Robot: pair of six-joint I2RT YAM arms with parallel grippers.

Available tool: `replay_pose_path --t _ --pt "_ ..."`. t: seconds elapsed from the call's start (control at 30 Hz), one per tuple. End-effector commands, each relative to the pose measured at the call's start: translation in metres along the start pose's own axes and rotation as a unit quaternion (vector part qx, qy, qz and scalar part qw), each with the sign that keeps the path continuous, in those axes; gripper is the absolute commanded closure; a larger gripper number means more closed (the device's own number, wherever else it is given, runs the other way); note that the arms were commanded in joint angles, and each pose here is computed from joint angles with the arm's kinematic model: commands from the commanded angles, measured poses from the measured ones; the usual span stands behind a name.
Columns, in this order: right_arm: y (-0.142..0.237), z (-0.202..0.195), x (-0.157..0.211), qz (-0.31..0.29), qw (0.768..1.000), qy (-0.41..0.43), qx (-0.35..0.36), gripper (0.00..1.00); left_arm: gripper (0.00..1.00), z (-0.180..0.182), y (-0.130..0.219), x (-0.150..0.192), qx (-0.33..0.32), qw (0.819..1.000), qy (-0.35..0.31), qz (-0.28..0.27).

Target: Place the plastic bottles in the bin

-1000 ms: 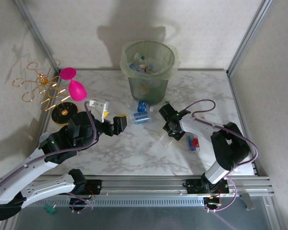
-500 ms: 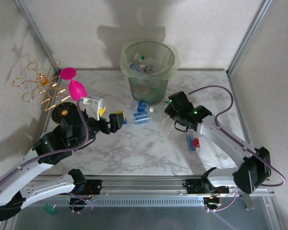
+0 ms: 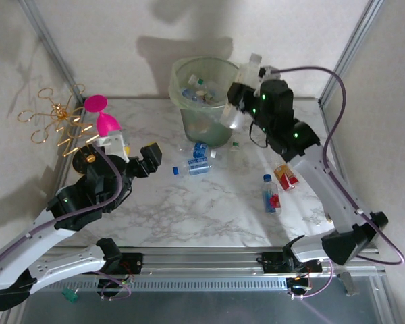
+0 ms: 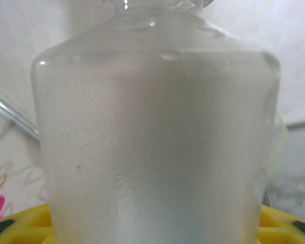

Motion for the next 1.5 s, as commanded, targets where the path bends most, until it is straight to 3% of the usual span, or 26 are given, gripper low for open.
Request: replay_pose_path --t 0.0,0.23,0.37,0.73,1.03,1.3,1.47 --pt "-0.026 0.014 -0.026 -0.031 0.999 0.039 -0.018 0.57 0.08 0.002 -0.009 0.014 0.002 1.0 0.025 -0.01" --pt "-0.085 0.022 -0.057 -0.07 0.993 0.097 0.01 0.57 0.07 -0.036 -0.04 0.072 0.087 0.994 0.02 0.062" --pt "-0.121 0.021 -0.055 -0.048 0.993 0.103 -0.001 0.56 0.07 -0.047 -0.046 0.082 0.105 0.991 0.008 0.082" --pt "-0.177 0.004 0.012 0.072 0.993 0.071 -0.063 0.54 0.07 -0.042 -0.052 0.08 0.081 0.993 -0.015 0.084" --pt "-0.214 -0.017 0.07 0.177 0.977 0.007 -0.115 0.52 0.07 -0.043 -0.057 0.083 0.077 0.993 -0.018 0.09" --pt "-0.229 -0.031 0.102 0.217 0.97 -0.006 -0.112 0.42 0.07 -0.04 -0.059 0.085 0.071 0.993 -0.024 0.091" --pt "-0.228 -0.037 0.088 0.197 0.975 0.0 -0.099 0.32 0.07 -0.039 -0.059 0.082 0.068 0.993 -0.027 0.09"
Point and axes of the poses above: each hand's point on the last joint's axis, 136 mm out from that joint toward the fingers, its own y axis back along the fingers, its own z axis along the line the jaws close on, x = y × z, the point moved 1 cm from there along y, back along the fingers, and after that the axes turned 6 degrees about -y, right-handed, at the moved point
